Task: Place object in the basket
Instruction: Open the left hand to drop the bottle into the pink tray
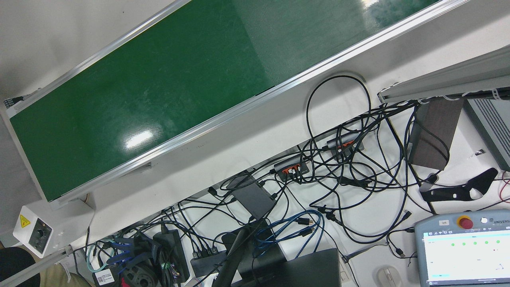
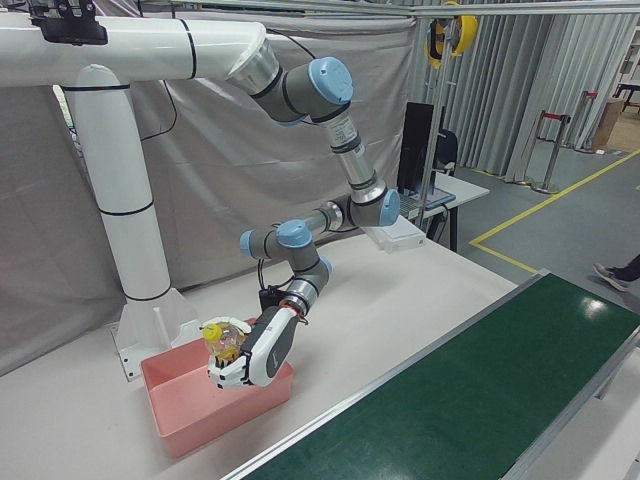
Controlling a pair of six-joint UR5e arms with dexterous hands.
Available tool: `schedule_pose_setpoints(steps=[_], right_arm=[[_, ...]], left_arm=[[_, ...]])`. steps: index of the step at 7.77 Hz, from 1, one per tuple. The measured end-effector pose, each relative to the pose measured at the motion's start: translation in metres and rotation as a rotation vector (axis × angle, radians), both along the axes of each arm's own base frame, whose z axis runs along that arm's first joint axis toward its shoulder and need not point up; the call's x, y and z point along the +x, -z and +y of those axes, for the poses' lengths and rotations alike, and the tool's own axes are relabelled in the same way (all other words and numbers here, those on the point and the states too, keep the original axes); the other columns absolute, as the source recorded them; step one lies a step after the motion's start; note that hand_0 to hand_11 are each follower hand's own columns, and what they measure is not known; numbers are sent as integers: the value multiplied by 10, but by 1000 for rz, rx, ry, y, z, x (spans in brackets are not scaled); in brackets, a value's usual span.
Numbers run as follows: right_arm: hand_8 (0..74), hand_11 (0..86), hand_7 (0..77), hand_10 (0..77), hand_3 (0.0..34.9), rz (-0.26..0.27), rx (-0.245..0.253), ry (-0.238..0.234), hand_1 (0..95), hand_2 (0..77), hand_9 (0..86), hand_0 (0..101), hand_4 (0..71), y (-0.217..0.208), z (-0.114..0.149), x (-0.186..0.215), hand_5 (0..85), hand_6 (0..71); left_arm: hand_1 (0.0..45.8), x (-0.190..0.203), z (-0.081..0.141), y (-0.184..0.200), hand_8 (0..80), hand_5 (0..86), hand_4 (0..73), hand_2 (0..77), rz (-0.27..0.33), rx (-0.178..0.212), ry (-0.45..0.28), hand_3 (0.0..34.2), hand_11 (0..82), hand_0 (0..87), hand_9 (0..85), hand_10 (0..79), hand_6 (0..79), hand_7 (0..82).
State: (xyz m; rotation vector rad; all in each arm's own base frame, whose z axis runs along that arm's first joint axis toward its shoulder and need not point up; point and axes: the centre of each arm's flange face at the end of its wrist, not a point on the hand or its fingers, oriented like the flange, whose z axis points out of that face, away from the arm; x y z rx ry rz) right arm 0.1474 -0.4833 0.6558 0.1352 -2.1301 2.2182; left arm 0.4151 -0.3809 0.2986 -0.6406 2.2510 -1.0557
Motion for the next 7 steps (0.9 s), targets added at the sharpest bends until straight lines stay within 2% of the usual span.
schedule_pose_setpoints(steps=[1,2,3,4,5,6,7], right_arm=[[0,0,5,0,0,0,0,0,0,5,0,3,0,0,0,0,0,0],[0,0,5,0,1,0,-1,0,0,5,0,3,0,0,0,0,0,0],[0,0,5,0,0,0,-1,0,0,5,0,3,0,0,0,0,0,0],[0,0,5,0,0,0,0,0,0,5,0,3,0,0,0,0,0,0],[0,0,5,0,0,0,0,0,0,5,0,3,0,0,0,0,0,0],[0,0,5,0,0,0,0,0,0,5,0,3,0,0,0,0,0,0],[0,0,5,0,0,0,0,0,0,5,0,3,0,0,0,0,0,0]], left_arm=[[71,0,3,-4,671,622,355,267,-8,-1,-3,0,595,578,622,649,436,687],[71,-2,4,-5,671,622,355,224,-12,0,-2,0,595,578,622,649,387,638],[87,-5,4,-4,556,627,311,27,-8,2,0,0,616,541,595,573,207,420],[98,-13,8,-4,556,611,273,5,1,7,1,0,605,504,595,447,125,295],[98,-26,16,-12,387,611,273,5,18,13,0,0,605,504,425,447,125,295],[22,-38,22,-20,207,507,218,5,39,21,-1,4,469,504,262,311,55,169],[5,-44,26,-23,65,376,180,0,49,25,-1,0,344,516,120,191,55,71]])
